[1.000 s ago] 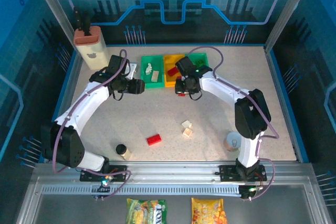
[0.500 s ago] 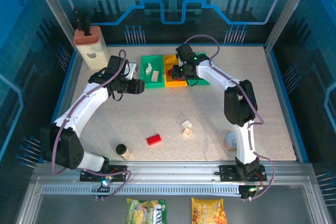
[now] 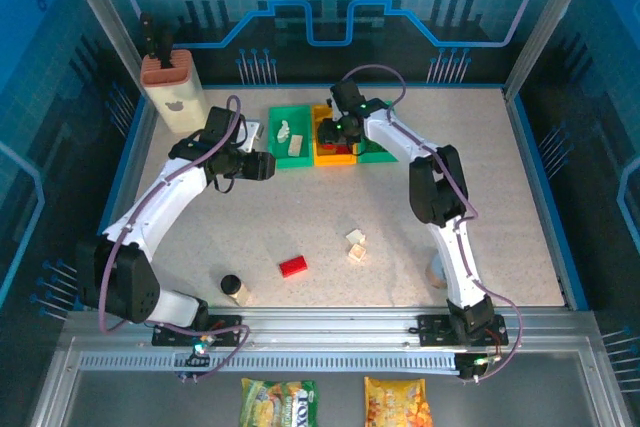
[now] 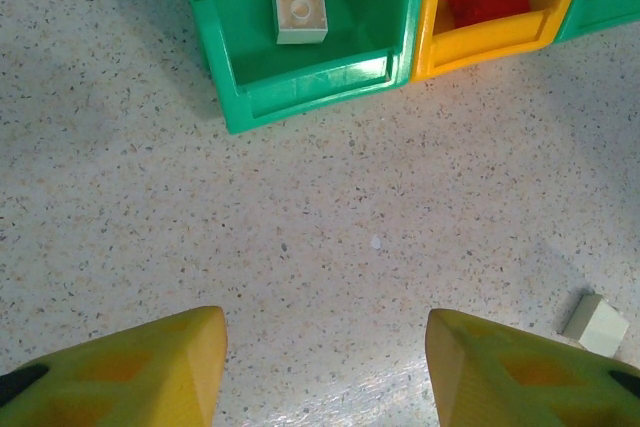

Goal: Sort the legos into containers by color
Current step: Place the lego in the container, then pick up the lego from the middle-left of the table.

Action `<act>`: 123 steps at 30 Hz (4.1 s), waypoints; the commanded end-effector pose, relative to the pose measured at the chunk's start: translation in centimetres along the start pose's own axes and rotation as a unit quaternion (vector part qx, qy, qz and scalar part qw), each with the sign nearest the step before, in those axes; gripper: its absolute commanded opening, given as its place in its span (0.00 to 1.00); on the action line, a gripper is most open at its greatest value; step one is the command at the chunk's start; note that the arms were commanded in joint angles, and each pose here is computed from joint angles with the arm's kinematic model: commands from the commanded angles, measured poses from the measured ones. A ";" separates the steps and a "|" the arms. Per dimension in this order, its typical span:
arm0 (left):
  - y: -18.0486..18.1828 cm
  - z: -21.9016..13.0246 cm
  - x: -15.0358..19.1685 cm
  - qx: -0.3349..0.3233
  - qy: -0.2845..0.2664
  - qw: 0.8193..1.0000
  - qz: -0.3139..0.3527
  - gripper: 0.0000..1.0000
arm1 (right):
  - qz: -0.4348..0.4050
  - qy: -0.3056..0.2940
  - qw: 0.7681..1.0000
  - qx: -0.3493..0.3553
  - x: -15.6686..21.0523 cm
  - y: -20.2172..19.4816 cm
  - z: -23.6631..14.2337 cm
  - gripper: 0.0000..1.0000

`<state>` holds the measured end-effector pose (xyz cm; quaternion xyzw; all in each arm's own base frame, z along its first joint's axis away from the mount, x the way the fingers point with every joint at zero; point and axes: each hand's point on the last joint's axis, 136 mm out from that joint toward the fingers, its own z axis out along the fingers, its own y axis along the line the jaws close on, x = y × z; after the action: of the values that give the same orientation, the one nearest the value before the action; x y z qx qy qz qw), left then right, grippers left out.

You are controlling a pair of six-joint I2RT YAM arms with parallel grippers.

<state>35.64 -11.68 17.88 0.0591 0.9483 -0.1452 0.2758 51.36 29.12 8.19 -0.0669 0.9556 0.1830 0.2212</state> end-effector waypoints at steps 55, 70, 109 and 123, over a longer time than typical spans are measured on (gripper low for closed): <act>-8.7 3.5 15.5 0.055 0.192 0.980 -0.014 0.62 | 0.008 -0.025 0.999 -0.024 7.7 -1.7 -14.4 0.50; -8.6 5.4 21.1 0.042 0.251 0.967 -0.012 0.63 | 0.006 -0.015 0.999 -0.030 8.7 -1.8 -14.6 0.50; -9.9 5.3 27.0 -0.101 0.306 0.942 0.092 0.46 | 0.010 -0.002 0.999 -0.031 10.4 -2.0 -15.6 0.50; -11.0 4.9 25.2 -0.088 0.277 0.952 0.095 0.37 | 0.006 -0.008 1.000 -0.023 10.4 -2.1 -16.3 0.50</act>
<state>14.24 -22.40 1.71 0.1634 0.9865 -0.0116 0.0018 36.40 21.28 15.28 -0.0648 0.9511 0.2118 0.2153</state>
